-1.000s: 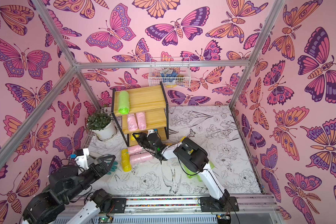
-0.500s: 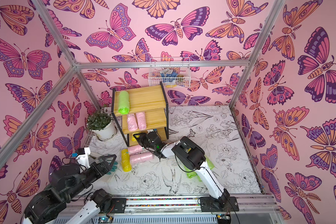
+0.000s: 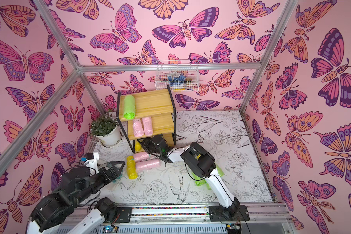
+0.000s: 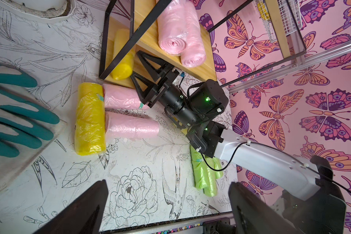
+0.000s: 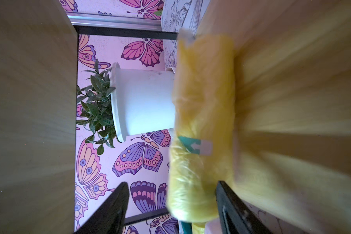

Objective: Sort the rolls of trash bags by color and place them on the shelf
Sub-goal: Place the roll of trash bags on the shelf, then pick up the roll of trash bags from the center of the board.

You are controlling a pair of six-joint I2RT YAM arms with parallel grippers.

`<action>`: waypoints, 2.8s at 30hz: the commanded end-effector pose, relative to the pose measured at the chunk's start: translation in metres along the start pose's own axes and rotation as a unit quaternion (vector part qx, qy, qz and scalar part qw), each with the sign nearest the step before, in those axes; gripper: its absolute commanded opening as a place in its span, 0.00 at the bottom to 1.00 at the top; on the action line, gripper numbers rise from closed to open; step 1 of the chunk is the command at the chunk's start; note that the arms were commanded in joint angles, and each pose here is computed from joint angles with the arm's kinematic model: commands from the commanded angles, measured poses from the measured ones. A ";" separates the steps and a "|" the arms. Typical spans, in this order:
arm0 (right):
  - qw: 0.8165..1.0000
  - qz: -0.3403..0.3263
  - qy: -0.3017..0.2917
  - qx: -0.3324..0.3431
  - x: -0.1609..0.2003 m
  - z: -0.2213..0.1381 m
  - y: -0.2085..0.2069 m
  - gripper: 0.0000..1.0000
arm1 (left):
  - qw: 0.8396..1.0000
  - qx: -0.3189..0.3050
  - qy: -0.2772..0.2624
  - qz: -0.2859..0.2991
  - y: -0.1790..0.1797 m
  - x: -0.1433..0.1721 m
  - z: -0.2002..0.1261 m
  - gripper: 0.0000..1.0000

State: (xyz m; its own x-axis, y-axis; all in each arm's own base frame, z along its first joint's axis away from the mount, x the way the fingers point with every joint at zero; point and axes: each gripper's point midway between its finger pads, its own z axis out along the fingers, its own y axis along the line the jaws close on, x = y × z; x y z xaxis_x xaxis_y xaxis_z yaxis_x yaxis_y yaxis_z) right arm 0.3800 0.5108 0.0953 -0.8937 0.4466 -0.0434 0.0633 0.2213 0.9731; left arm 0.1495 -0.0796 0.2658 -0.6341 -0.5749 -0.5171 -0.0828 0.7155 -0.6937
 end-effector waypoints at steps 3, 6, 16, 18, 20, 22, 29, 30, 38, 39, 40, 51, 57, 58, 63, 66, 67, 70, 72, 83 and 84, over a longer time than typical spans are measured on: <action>0.998 0.023 0.007 0.055 0.005 -0.018 -0.030 0.72 | 1.000 -0.003 0.028 0.014 0.001 0.010 0.007 0.99; 0.998 0.018 0.007 0.061 0.008 -0.032 -0.024 0.71 | 0.999 -0.004 0.045 0.019 -0.001 0.015 0.011 0.99; 0.997 -0.013 0.014 0.072 0.024 -0.085 0.002 0.69 | 0.995 -0.022 0.086 0.041 0.003 0.028 0.027 0.98; 0.996 -0.021 0.019 0.083 0.030 -0.096 0.003 0.69 | 0.994 -0.024 0.091 0.056 0.005 0.030 0.029 0.98; 0.995 -0.034 0.023 0.092 0.037 -0.109 0.003 0.69 | 0.992 -0.024 0.099 0.075 0.005 0.033 0.032 0.97; 0.992 -0.055 0.026 0.108 0.044 -0.125 0.001 0.69 | 0.988 -0.013 0.120 0.101 0.001 0.040 0.039 0.97; 0.968 -0.182 0.015 0.174 0.050 -0.196 0.009 0.68 | 0.958 0.002 0.213 0.192 -0.012 0.062 0.069 0.97; 0.961 -0.201 0.010 0.189 0.050 -0.209 0.008 0.68 | 0.952 0.001 0.226 0.206 -0.014 0.064 0.073 0.96; 0.934 -0.265 -0.059 0.231 0.036 -0.312 0.004 0.69 | 0.912 -0.033 0.269 0.308 -0.016 0.059 0.112 0.93; 0.931 -0.271 -0.072 0.232 0.033 -0.326 0.005 0.69 | 0.905 -0.039 0.266 0.329 -0.013 0.057 0.117 0.95; 0.929 -0.276 -0.085 0.231 0.030 -0.339 0.007 0.69 | 0.898 -0.038 0.262 0.351 -0.012 0.057 0.120 0.97; 0.897 -0.315 -0.214 0.224 0.002 -0.442 0.012 0.76 | 0.772 0.014 0.286 0.567 0.024 0.084 0.138 0.94; 0.896 -0.321 -0.199 0.233 0.006 -0.444 0.005 0.76 | 0.736 -0.012 0.334 0.589 0.045 0.086 0.155 0.91; 0.896 -0.323 -0.197 0.235 0.006 -0.445 0.005 0.76 | 0.732 -0.014 0.338 0.591 0.046 0.086 0.159 0.91; 0.893 -0.328 -0.188 0.244 0.009 -0.449 -0.001 0.76 | 0.713 -0.025 0.362 0.600 0.054 0.090 0.185 0.90; 0.894 -0.325 -0.186 0.245 0.010 -0.452 -0.005 0.76 | 0.705 -0.035 0.368 0.605 0.062 0.092 0.198 0.87; 0.895 -0.322 -0.186 0.244 0.010 -0.453 -0.007 0.76 | 0.704 -0.037 0.370 0.605 0.064 0.093 0.201 0.85; 0.899 -0.314 -0.187 0.242 0.012 -0.456 -0.012 0.76 | 0.703 -0.047 0.373 0.603 0.071 0.096 0.212 0.75; 0.901 -0.309 -0.188 0.240 0.012 -0.458 -0.015 0.76 | 0.706 -0.063 0.366 0.602 0.076 0.094 0.219 0.73; 0.901 -0.307 -0.186 0.244 0.013 -0.461 -0.018 0.77 | 0.719 -0.083 0.363 0.586 0.089 0.101 0.234 0.65; 0.902 -0.306 -0.184 0.244 0.014 -0.460 -0.018 0.77 | 0.718 -0.086 0.367 0.585 0.092 0.103 0.234 0.63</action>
State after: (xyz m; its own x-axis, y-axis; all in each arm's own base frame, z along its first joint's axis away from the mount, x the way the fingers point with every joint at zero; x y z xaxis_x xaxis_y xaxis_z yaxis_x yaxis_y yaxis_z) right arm 0.1629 0.1138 0.1843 -0.6152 0.3538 -0.7045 -0.1323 0.8346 0.5347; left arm 0.2695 -0.1704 0.0518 -0.5432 0.7835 -0.3017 0.7851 0.6014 0.1480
